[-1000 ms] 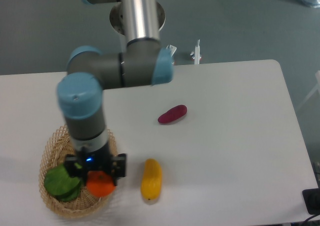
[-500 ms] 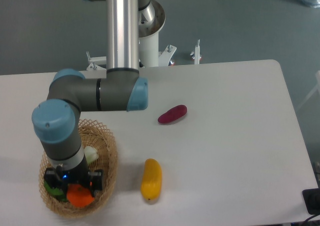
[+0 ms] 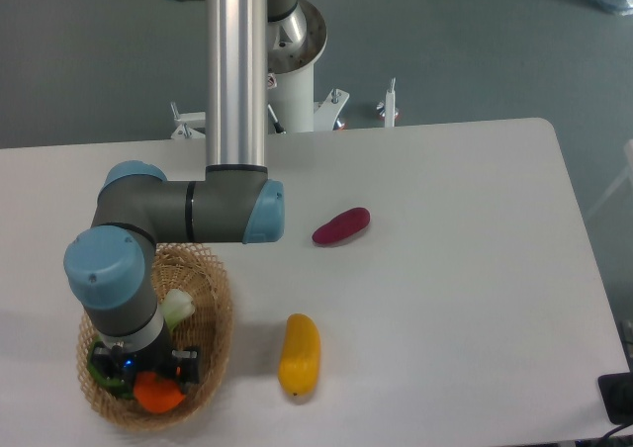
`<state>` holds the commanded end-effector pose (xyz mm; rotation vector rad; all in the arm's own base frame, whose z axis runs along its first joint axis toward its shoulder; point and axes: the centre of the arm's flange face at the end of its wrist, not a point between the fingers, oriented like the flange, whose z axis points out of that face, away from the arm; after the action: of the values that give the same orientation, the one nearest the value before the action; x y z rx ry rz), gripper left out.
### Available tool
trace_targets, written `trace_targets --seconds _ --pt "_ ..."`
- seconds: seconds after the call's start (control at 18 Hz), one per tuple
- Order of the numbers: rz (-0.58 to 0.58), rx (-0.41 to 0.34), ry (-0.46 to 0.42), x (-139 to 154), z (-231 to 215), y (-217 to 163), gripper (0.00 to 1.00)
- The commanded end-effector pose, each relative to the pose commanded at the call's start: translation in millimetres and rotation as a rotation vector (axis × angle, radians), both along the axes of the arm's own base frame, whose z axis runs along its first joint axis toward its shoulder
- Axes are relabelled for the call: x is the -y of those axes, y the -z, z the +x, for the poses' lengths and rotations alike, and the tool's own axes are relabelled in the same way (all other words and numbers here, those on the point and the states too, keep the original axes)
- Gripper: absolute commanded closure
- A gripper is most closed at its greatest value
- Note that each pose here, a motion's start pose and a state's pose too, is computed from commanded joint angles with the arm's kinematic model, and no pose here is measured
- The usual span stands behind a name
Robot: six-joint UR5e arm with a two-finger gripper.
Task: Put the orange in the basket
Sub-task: 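Open the gripper to release the orange beside the bok choy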
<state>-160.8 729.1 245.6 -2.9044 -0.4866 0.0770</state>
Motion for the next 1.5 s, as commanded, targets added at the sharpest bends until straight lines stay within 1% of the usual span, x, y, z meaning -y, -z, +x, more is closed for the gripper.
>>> trace_targets --seconds 0.11,0.28,0.33,0.39,0.5,0.67,1.06,1.28,1.39,1.5 --pt "0.0 0.0 0.005 -0.5 3.5 0.5 0.36" --pt "-0.006 0.002 0.005 0.5 3.9 3.8 0.36" --pt "-0.007 0.003 0.005 0.6 3.9 4.0 0.34" --pt "-0.006 0.002 0.005 0.5 3.9 3.8 0.3" --pt "-0.005 0.004 0.006 0.2 5.1 3.8 0.27" --pt "-0.003 0.0 0.012 0.2 5.0 2.5 0.16" --pt "0.013 -0.009 0.015 -0.6 3.3 -9.5 0.03" --pt "0.024 -0.022 0.013 0.6 2.9 -21.9 0.02" --pt "0.028 -0.048 0.009 2.4 1.2 -31.6 0.01" --pt "0.035 -0.052 0.011 2.6 1.3 -37.4 0.01"
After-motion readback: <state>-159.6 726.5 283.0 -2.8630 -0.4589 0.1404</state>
